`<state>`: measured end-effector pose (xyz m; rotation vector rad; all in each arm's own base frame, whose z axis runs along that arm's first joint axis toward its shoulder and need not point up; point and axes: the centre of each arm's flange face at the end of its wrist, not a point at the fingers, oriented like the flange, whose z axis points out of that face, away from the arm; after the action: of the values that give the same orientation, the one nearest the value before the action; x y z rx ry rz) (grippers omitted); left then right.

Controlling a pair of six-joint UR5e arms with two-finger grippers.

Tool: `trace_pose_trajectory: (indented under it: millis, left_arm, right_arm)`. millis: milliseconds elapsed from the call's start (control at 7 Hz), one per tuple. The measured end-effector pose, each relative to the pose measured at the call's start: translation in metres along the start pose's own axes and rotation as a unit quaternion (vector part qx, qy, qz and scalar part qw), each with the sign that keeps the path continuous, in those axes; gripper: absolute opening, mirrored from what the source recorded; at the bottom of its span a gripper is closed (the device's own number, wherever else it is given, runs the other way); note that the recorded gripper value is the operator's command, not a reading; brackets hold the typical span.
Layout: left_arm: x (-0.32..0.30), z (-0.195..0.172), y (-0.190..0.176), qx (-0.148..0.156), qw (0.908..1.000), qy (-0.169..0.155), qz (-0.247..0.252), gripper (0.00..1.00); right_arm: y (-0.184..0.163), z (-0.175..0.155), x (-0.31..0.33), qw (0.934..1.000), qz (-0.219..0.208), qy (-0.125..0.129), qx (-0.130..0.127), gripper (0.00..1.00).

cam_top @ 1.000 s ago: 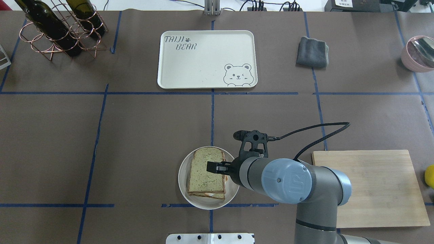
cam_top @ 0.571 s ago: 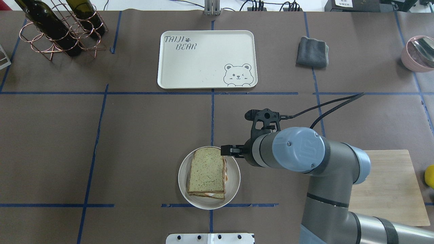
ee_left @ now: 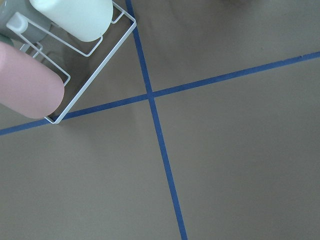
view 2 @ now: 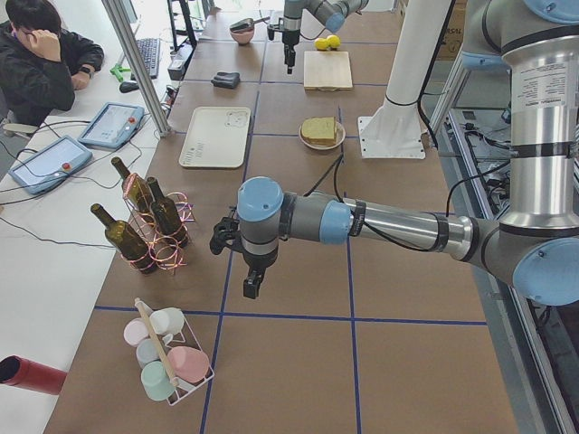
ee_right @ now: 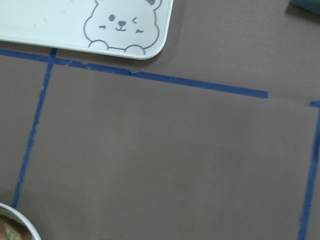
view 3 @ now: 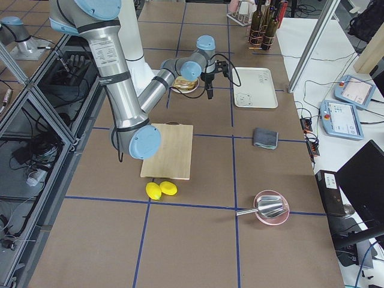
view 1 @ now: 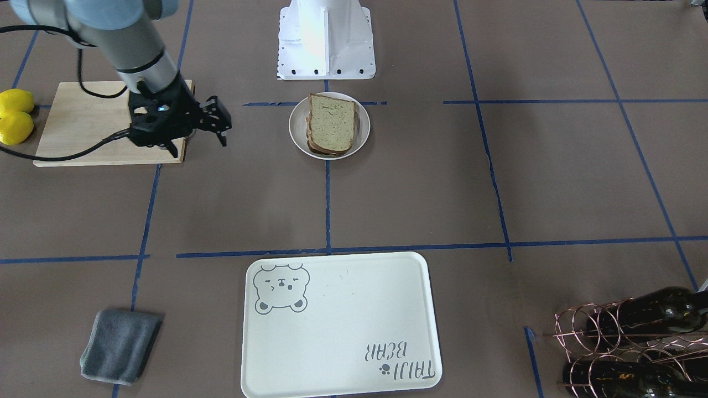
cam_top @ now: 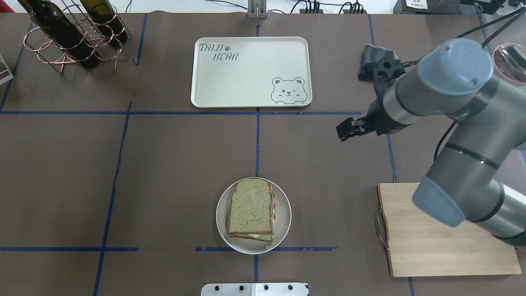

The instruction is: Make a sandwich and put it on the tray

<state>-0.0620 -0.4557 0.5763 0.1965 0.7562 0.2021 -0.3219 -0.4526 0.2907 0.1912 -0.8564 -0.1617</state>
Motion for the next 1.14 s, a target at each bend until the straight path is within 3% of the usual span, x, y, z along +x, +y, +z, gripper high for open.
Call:
trace_pose_trajectory:
  millis: [286, 571, 857, 1143]
  left_arm:
    - [0.004, -0.005, -0.009, 0.011, 0.9999, -0.003, 0.009, 1.00]
    - [0.007, -0.009, -0.014, 0.016, 0.9998, -0.001, 0.014, 1.00]
    - [0.014, -0.017, -0.030, 0.046, 0.9980, -0.004, 0.044, 1.00]
    - [0.019, -0.022, -0.054, 0.098, 0.9917, -0.006, 0.084, 1.00]
  right_arm:
    - [-0.001, -0.032, 0.146, 0.9971, -0.069, 0.029, -0.013, 1.00]
    - [0.037, -0.065, 0.286, 0.9936, -0.106, 0.026, -0.030, 1.00]
    - [0.097, -0.082, 0.414, 0.9953, -0.087, 0.022, -0.038, 1.00]
    - [0.138, -0.085, 0.480, 0.9982, -0.036, 0.027, -0.040, 1.00]
